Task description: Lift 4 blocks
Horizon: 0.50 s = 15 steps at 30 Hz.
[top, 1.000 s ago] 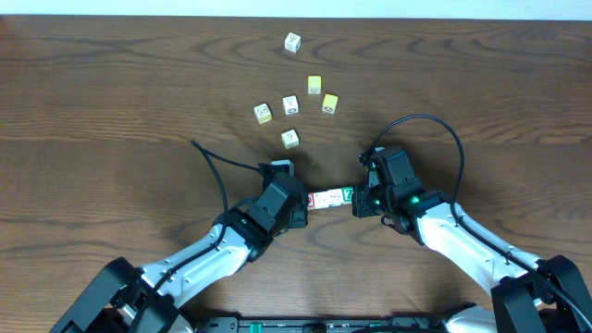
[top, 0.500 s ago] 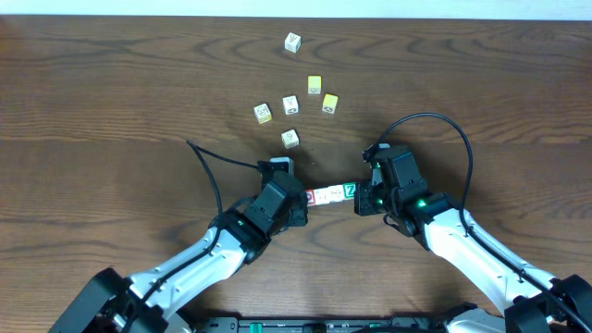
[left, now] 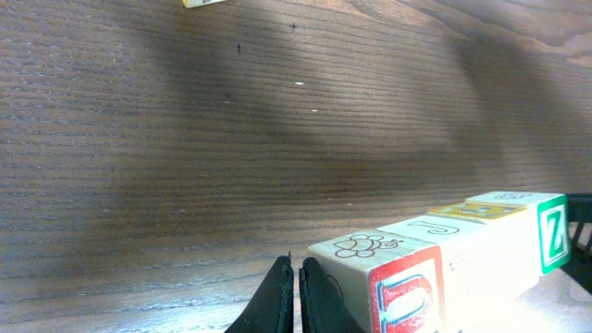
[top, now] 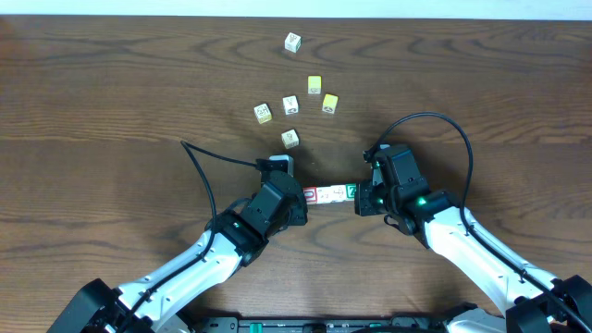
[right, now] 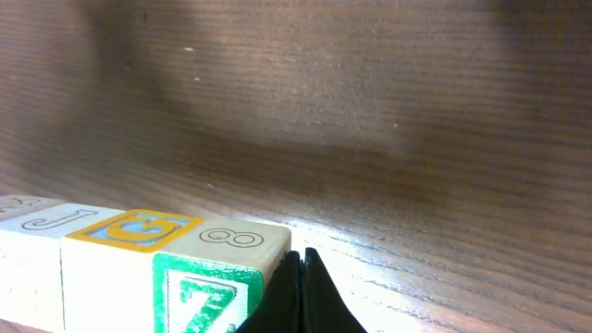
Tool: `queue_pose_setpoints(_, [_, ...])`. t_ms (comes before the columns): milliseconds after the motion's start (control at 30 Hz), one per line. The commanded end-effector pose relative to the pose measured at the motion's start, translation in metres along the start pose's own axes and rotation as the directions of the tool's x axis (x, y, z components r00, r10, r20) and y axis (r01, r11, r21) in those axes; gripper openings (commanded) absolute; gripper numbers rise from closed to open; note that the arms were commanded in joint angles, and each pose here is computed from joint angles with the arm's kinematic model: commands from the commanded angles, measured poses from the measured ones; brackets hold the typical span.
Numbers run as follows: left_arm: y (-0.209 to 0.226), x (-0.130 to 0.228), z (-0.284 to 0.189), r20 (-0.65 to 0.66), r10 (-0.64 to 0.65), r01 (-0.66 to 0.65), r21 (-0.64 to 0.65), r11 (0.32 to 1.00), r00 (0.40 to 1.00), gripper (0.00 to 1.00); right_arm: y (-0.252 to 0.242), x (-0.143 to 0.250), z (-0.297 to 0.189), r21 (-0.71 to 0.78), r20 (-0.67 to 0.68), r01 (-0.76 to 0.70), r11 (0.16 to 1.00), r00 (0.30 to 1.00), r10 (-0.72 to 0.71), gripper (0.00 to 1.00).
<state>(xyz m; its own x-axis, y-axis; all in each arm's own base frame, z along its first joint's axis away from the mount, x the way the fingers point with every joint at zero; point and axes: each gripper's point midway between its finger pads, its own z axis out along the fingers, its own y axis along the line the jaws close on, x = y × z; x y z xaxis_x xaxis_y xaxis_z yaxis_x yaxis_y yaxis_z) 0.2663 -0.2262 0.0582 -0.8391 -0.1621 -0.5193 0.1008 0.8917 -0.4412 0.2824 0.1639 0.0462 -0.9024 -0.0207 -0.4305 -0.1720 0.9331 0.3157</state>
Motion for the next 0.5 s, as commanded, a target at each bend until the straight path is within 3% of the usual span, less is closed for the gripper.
queue_pose_setpoints(0, [-0.069, -0.015, -0.017, -0.002, 0.044, -0.042, 0.23, 0.972, 0.999, 0.07, 0.075, 0.003, -0.017, -0.306, -0.042, 0.064, 0.95, 0.996, -0.081, 0.01])
queue_pose_setpoints(467, [-0.074, -0.021, -0.019, 0.01, 0.043, -0.044, 0.241, 0.97, 0.999, 0.07, 0.08, -0.004, -0.029, -0.319, -0.002, 0.081, 0.944, 0.996, -0.086, 0.01])
